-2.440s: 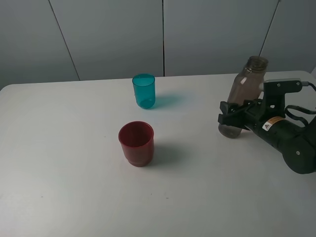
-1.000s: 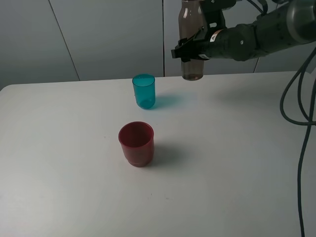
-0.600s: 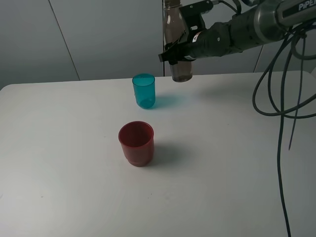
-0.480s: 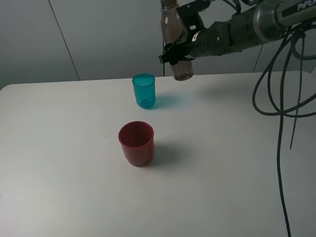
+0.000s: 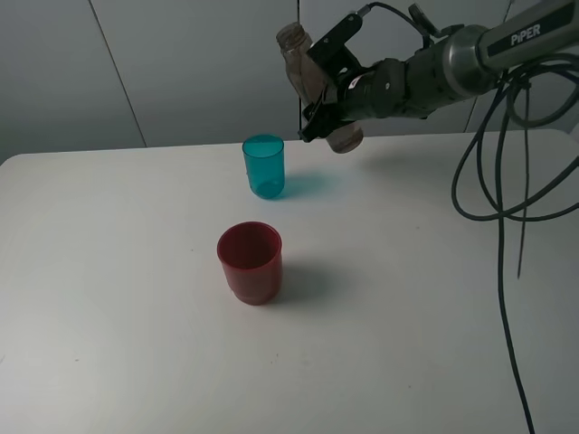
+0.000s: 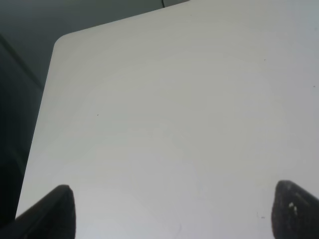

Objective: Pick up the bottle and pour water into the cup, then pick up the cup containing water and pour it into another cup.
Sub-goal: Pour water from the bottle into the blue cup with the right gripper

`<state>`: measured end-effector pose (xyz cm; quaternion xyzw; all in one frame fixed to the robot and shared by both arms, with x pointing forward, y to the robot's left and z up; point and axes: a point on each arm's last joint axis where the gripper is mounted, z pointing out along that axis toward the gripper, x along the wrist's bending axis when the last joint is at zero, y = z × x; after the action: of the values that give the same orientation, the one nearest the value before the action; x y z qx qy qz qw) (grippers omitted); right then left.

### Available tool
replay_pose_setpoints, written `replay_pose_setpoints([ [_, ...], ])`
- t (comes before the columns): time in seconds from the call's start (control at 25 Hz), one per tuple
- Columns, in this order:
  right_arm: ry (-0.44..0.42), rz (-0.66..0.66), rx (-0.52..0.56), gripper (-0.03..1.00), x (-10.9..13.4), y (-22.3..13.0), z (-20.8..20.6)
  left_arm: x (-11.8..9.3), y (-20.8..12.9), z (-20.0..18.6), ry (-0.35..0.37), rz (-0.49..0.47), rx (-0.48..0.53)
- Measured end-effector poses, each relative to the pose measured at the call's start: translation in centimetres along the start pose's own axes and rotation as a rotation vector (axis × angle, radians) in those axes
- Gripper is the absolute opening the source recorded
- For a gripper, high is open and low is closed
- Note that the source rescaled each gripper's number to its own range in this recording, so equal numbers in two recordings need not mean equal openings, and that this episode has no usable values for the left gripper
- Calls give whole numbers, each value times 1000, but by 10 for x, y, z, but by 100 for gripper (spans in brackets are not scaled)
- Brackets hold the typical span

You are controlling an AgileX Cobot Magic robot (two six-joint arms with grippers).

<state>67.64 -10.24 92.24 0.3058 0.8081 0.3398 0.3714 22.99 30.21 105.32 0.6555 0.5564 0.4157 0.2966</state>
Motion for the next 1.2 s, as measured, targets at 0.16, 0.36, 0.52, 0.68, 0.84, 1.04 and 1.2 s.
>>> replay_pose_setpoints([
  [0.16,-29,-68,-21,1,-1,-3,7,0,0,0,0,0,0],
  [0.36,-15,-202,-12,1,-5,-9,11,0,0,0,0,0,0],
  [0.52,-7,-291,-17,1,-7,-10,11,0,0,0,0,0,0],
  [0.68,0,-375,-34,1,-5,-11,14,0,0,0,0,0,0],
  [0.84,10,-399,-28,1,-2,-17,25,0,0,0,0,0,0],
  [1.04,26,-477,-9,1,2,-24,33,0,0,0,0,0,0],
  [1.2,22,-583,-10,1,0,-23,33,0,0,0,0,0,0],
])
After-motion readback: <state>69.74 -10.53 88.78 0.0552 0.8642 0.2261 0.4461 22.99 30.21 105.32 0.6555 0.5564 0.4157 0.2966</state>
